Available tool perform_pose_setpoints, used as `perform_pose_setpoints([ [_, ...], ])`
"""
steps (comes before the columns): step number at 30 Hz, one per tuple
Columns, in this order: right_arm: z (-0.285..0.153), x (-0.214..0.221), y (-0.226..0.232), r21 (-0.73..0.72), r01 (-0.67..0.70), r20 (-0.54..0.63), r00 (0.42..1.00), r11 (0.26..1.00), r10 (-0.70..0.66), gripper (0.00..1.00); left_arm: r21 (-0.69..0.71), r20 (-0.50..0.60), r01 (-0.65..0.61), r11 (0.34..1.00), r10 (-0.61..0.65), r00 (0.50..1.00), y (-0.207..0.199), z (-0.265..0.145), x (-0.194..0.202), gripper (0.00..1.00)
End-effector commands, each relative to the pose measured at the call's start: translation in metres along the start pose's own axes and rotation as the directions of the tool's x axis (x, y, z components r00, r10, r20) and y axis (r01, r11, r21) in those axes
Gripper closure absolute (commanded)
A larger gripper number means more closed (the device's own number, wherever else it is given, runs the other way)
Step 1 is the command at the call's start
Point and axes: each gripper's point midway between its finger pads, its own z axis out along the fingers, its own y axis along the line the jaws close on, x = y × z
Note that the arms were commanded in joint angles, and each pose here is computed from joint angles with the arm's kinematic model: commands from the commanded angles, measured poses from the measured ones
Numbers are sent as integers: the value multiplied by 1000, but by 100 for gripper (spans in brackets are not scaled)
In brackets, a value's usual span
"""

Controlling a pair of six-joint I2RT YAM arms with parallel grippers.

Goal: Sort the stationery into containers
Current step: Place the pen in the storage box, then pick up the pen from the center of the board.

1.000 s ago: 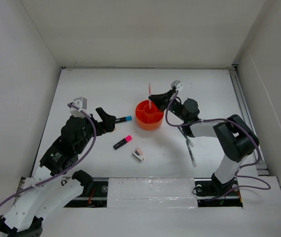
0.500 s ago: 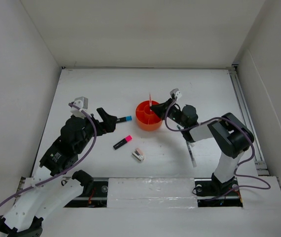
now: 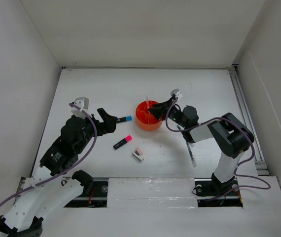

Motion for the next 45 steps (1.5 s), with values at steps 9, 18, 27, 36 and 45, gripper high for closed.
perform_pose_setpoints([
  [9,-17,-82,53,-106,116,257,963,988,-85,41,35,42,-2,999,0,999,-6,-1,-9,0],
  [18,-2,-83,94,171,90,0,996,981,-92,0,-236,150,134,962,-100,984,43,-10,-23,0],
  [27,-32,-46,85,654,4,-121,988,757,99,0,-248,274,244,937,-174,946,56,-35,-41,0],
  [36,-120,-32,31,680,-184,-49,954,710,294,2,-221,258,228,948,-169,951,51,-33,-39,0],
  [45,-156,32,-29,789,-136,-147,905,599,399,11,-177,244,202,963,-156,957,42,-31,-40,0],
])
